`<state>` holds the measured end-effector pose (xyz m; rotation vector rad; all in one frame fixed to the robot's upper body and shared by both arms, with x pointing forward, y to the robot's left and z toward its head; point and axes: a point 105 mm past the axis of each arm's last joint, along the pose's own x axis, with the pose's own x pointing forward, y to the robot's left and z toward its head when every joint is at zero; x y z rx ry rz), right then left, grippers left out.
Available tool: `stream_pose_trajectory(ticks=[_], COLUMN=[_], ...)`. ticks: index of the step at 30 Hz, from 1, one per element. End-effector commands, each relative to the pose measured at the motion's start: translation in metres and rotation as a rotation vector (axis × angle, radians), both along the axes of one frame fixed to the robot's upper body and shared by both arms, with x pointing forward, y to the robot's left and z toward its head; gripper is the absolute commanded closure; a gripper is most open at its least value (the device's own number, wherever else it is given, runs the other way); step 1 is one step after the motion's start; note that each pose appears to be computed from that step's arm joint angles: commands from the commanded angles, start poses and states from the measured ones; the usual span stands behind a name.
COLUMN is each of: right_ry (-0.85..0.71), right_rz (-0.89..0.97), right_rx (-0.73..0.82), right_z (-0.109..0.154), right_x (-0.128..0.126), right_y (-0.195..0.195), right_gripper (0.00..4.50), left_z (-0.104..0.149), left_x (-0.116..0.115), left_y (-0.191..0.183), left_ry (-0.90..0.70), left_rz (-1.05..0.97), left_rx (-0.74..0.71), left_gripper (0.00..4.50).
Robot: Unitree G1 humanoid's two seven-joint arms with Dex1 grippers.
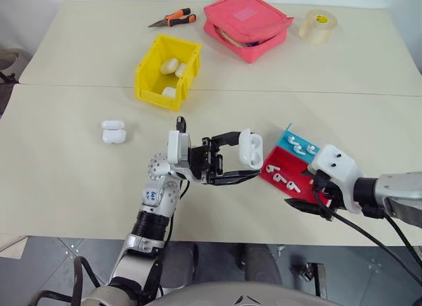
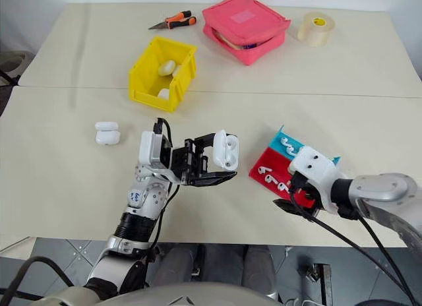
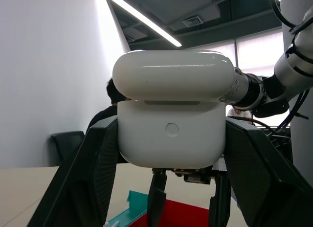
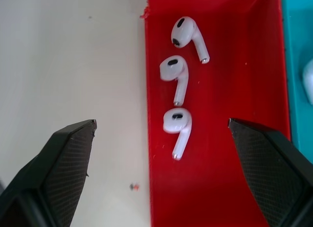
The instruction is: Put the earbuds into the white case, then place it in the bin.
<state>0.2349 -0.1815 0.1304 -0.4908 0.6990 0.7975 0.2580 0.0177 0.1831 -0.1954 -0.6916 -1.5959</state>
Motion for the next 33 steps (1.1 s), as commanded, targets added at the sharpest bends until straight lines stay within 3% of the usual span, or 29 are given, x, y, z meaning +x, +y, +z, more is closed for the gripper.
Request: stream_pose_trajectory(ticks=[1, 3, 6, 11, 25, 28, 31, 33], right_ry=[0.008, 0.007, 0.009, 0.015, 0.061, 0.061, 0.06, 0.051], right_rz=[-0.014, -0.033, -0.043, -0.037, -0.018, -0.016, -0.009, -0.01], right_rx=[-0.023, -0.042, -0.069, -0.085, -0.122, -0.119, -0.114, -0.111], right_z=[-0.002, -0.004, -0.006, -0.007, -0.018, -0.018, -0.018, -0.018], right_x=[0.004, 0.008, 0.01, 0.011, 0.004, 0.005, 0.005, 0.006], right_y=[0.002, 0.0, -0.003, -0.003, -0.001, 0.0, 0.002, 0.003], right_gripper=[0.0, 0.0, 0.6, 2.29, 2.29, 2.83, 3.83, 3.99], left_z=[0.005, 0.005, 0.006, 0.004, -0.006, -0.008, -0.009, -0.01], left_x=[-0.005, -0.005, -0.004, -0.003, -0.004, -0.004, -0.004, -0.004], left_y=[0.001, 0.001, 0.002, 0.002, 0.006, 0.007, 0.007, 0.007], left_ry=[-0.036, -0.036, -0.034, -0.027, -0.018, -0.019, -0.021, -0.023], left_rz=[0.011, 0.015, 0.019, 0.017, 0.015, 0.016, 0.014, 0.01], left_rx=[-0.014, -0.015, -0.017, -0.019, -0.009, -0.007, -0.006, -0.004], left_gripper=[1.7, 1.7, 1.7, 1.7, 1.7, 1.7, 1.7, 1.7])
